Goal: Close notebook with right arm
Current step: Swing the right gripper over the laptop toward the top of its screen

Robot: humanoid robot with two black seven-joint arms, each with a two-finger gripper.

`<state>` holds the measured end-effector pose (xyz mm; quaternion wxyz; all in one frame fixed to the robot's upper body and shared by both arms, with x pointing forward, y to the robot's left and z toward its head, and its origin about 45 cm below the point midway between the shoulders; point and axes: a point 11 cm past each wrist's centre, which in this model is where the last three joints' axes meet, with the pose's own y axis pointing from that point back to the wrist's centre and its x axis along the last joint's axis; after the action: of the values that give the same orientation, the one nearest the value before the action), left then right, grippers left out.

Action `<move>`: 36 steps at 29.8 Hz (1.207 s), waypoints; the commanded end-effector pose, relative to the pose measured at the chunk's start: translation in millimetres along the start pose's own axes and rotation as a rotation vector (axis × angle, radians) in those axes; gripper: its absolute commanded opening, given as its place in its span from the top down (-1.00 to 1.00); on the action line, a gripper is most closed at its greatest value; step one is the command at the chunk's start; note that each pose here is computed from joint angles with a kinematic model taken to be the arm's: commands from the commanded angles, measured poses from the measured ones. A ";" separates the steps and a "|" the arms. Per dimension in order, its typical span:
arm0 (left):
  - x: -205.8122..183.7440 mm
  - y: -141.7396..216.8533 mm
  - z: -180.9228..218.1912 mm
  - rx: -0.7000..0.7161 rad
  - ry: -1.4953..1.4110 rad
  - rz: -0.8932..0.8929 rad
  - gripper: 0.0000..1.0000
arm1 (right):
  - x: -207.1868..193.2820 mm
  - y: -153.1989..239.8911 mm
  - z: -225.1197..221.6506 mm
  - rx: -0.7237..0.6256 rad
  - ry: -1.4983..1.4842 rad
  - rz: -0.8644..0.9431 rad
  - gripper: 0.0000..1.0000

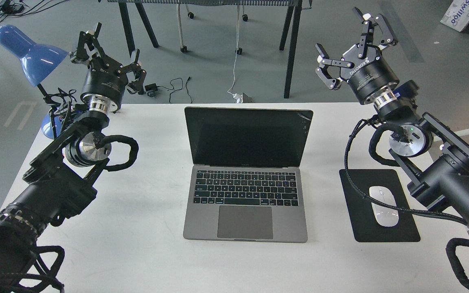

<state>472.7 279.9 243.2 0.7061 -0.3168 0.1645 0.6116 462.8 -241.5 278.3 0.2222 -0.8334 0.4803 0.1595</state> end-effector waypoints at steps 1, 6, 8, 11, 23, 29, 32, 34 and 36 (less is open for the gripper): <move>0.0 0.0 0.0 0.000 0.000 0.000 -1.00 | -2.6 -4.9 -2.7 -0.060 0.098 -0.020 -1.00; 0.0 0.0 0.0 0.000 0.000 0.000 -1.00 | -1.7 -11.5 -14.7 -0.123 0.226 -0.032 -1.00; 0.0 0.0 0.0 0.000 0.000 0.000 -1.00 | 2.1 -12.0 -16.2 -0.164 0.297 -0.028 -1.00; 0.0 0.0 0.0 0.000 0.000 0.000 -1.00 | 1.0 -14.6 -9.4 -0.218 0.368 -0.038 -1.00; 0.0 0.0 0.0 0.000 0.000 0.000 -1.00 | -2.4 -36.3 3.3 -0.379 0.637 -0.095 -1.00; 0.0 0.0 0.0 0.000 0.000 0.000 -1.00 | -16.6 -42.5 35.7 -0.471 0.739 -0.175 -1.00; 0.0 0.0 0.0 0.000 0.000 0.000 -1.00 | -20.4 -41.7 48.4 -0.509 0.799 -0.214 -1.00; 0.6 0.5 -0.3 0.001 0.001 0.002 -1.00 | -24.3 -41.9 54.2 -0.525 0.837 -0.242 -1.00; 0.0 0.0 0.0 0.000 0.000 0.000 -1.00 | -23.6 -40.4 56.4 -0.538 0.867 -0.256 -1.00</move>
<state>472.7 279.9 243.2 0.7061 -0.3167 0.1645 0.6116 485.4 -179.7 254.3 -0.1838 -0.9029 0.3771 -0.0936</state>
